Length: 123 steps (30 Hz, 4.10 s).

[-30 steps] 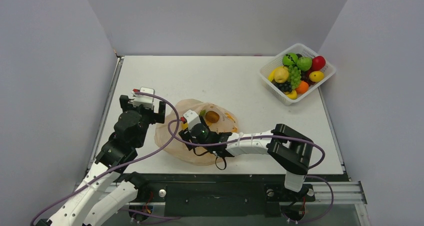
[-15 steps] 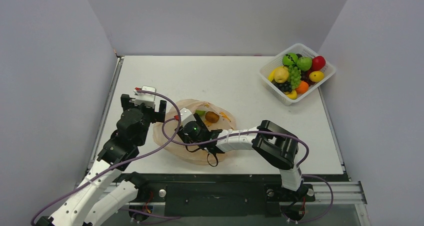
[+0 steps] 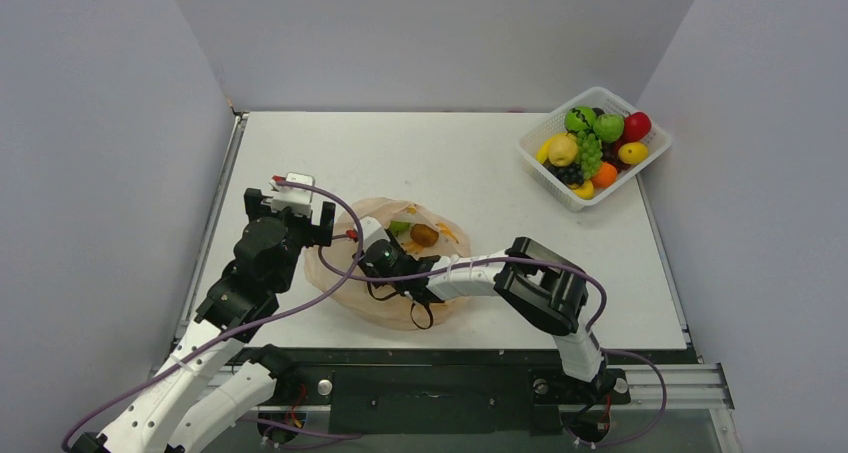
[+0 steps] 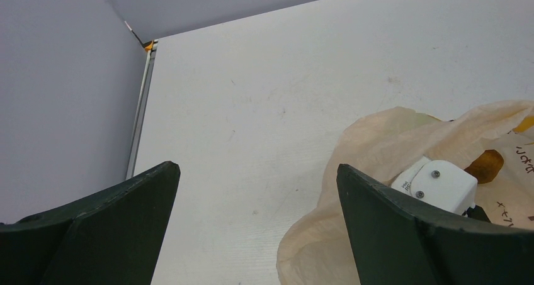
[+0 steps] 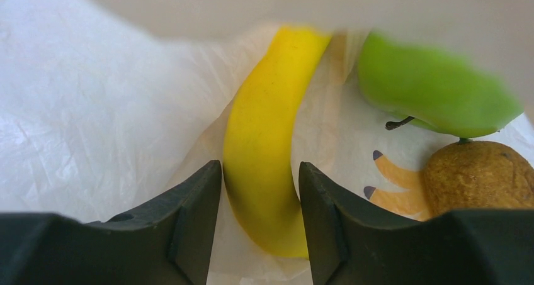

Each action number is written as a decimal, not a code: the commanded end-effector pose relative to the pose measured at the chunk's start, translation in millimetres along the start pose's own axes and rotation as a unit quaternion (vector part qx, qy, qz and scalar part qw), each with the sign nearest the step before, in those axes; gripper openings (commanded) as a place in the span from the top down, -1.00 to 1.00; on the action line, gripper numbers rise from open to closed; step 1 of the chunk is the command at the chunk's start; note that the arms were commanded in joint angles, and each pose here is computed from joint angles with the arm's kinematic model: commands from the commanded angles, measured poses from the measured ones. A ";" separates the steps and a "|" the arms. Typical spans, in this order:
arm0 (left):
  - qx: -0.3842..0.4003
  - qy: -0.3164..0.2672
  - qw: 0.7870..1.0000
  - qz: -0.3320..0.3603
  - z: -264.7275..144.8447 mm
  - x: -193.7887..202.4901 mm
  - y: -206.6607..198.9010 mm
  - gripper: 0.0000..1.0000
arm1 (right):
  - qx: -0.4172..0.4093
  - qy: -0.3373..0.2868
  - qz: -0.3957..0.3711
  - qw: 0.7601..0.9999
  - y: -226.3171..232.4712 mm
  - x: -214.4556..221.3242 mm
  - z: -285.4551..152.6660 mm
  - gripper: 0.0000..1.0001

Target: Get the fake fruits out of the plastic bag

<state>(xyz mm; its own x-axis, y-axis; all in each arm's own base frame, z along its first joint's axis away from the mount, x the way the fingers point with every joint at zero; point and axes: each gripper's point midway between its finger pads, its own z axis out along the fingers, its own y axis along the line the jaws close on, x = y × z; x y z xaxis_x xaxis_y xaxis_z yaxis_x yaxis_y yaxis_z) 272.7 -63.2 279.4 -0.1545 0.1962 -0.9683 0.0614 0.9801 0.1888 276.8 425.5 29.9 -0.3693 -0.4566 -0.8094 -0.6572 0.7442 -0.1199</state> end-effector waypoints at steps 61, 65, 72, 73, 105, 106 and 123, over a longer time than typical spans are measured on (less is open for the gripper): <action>0.006 -0.009 1.000 -0.009 6.4 -4.5 -5.9 -0.92 | 0.000 0.011 0.030 0.999 -6.3 -26.3 1.3 0.14; 0.006 -0.011 1.000 -0.009 5.5 -5.2 -5.6 -0.92 | 0.004 0.014 0.026 1.000 -7.1 -25.7 1.7 0.20; 0.006 -0.013 1.000 -0.011 4.4 -6.4 -4.9 -0.92 | 0.012 0.018 0.019 1.000 -9.6 -22.7 3.5 0.11; 0.006 -0.013 1.000 -0.010 4.4 -6.1 -5.0 -0.92 | 0.012 0.019 0.018 1.000 -9.4 -22.0 3.7 0.14; 0.003 -0.022 1.000 -0.017 -0.5 -11.5 -1.0 -0.92 | -0.191 0.115 0.110 0.969 -3.8 -38.5 -112.6 1.00; 0.003 -0.022 1.000 -0.017 -0.8 -11.5 -0.7 -0.92 | -0.218 0.118 0.113 0.962 1.5 -37.1 -122.5 1.00; -0.001 -0.027 0.999 -0.023 -4.6 -14.6 2.8 -0.92 | -0.429 0.079 0.108 0.893 18.5 -59.0 -229.7 1.00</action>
<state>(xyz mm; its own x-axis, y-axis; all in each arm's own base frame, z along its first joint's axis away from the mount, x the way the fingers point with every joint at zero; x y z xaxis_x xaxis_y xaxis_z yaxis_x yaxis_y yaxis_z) 271.7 -62.4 282.8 -0.1339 0.1748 -0.9754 0.0545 0.9841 0.1689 140.4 349.9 167.2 -0.6335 -0.5042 -0.5868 -0.7693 0.3296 0.5473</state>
